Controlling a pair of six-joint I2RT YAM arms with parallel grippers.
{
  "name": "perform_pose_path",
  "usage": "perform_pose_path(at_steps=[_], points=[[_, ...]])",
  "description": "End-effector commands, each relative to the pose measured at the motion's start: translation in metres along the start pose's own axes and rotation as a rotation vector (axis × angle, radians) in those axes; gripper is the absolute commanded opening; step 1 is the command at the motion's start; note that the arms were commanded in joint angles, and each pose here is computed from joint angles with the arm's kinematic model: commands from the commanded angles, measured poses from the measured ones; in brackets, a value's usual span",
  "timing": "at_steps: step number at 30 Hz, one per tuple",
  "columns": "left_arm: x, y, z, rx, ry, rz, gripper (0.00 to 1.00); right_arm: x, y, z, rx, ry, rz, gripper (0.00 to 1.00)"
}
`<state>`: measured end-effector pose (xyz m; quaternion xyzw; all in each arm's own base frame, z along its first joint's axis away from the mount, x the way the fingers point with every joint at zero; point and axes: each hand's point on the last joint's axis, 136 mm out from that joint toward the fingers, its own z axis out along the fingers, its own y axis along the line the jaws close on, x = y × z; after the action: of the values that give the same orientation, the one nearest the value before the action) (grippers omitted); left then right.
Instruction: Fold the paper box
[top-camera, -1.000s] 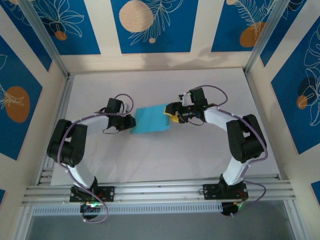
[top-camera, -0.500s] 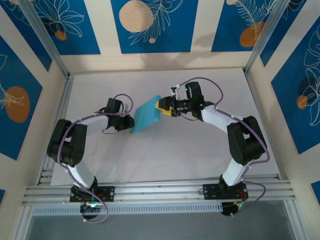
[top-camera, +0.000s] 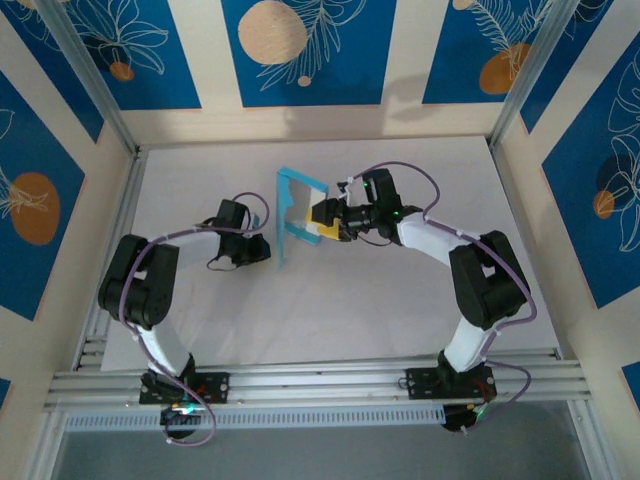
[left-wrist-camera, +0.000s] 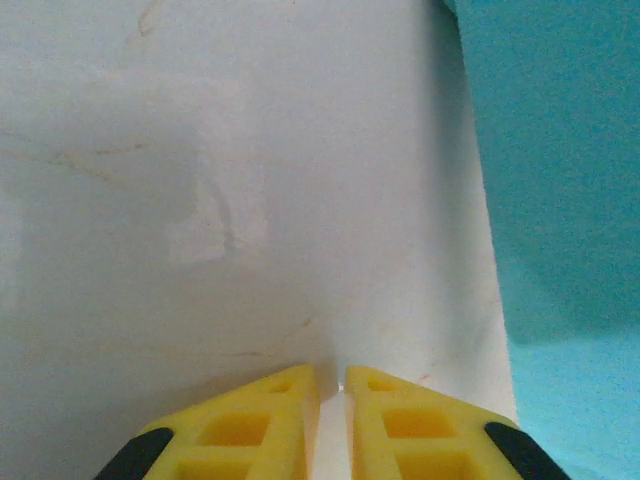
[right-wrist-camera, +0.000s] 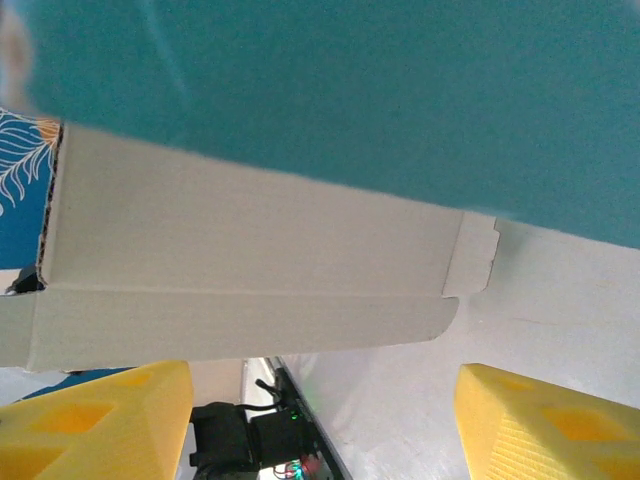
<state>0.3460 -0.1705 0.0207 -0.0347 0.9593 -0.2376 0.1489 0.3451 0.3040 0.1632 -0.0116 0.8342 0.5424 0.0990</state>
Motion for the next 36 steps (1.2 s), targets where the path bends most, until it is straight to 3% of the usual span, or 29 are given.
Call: perform_pose_path(at_steps=[1,5,11,17,21,26,29,36], points=[[0.015,0.011,-0.012,-0.090,0.052,0.025,0.17,-0.002,0.004,-0.008,-0.001,0.031,-0.040,0.71],[0.000,0.003,-0.031,-0.104,-0.010,0.055,0.17,0.005,0.049,-0.031,-0.031,0.068,-0.253,0.69],[-0.011,-0.011,-0.046,-0.058,-0.076,0.028,0.17,-0.038,0.073,-0.076,0.227,-0.100,-0.448,0.72],[-0.018,-0.031,-0.051,0.036,-0.133,-0.027,0.16,-0.086,0.042,-0.038,0.539,0.026,-0.528,0.74],[-0.015,-0.047,-0.045,0.108,-0.141,-0.059,0.15,-0.093,0.038,-0.015,0.528,0.093,-0.534,0.72],[-0.013,-0.063,-0.037,0.165,-0.140,-0.072,0.15,-0.094,0.039,0.000,0.404,0.126,-0.382,0.68],[-0.013,-0.069,-0.030,0.183,-0.136,-0.074,0.15,-0.086,0.044,0.003,0.321,0.171,-0.269,0.72],[-0.027,-0.082,-0.024,0.216,-0.164,-0.071,0.14,-0.058,0.060,0.001,0.215,0.229,-0.232,0.83]])
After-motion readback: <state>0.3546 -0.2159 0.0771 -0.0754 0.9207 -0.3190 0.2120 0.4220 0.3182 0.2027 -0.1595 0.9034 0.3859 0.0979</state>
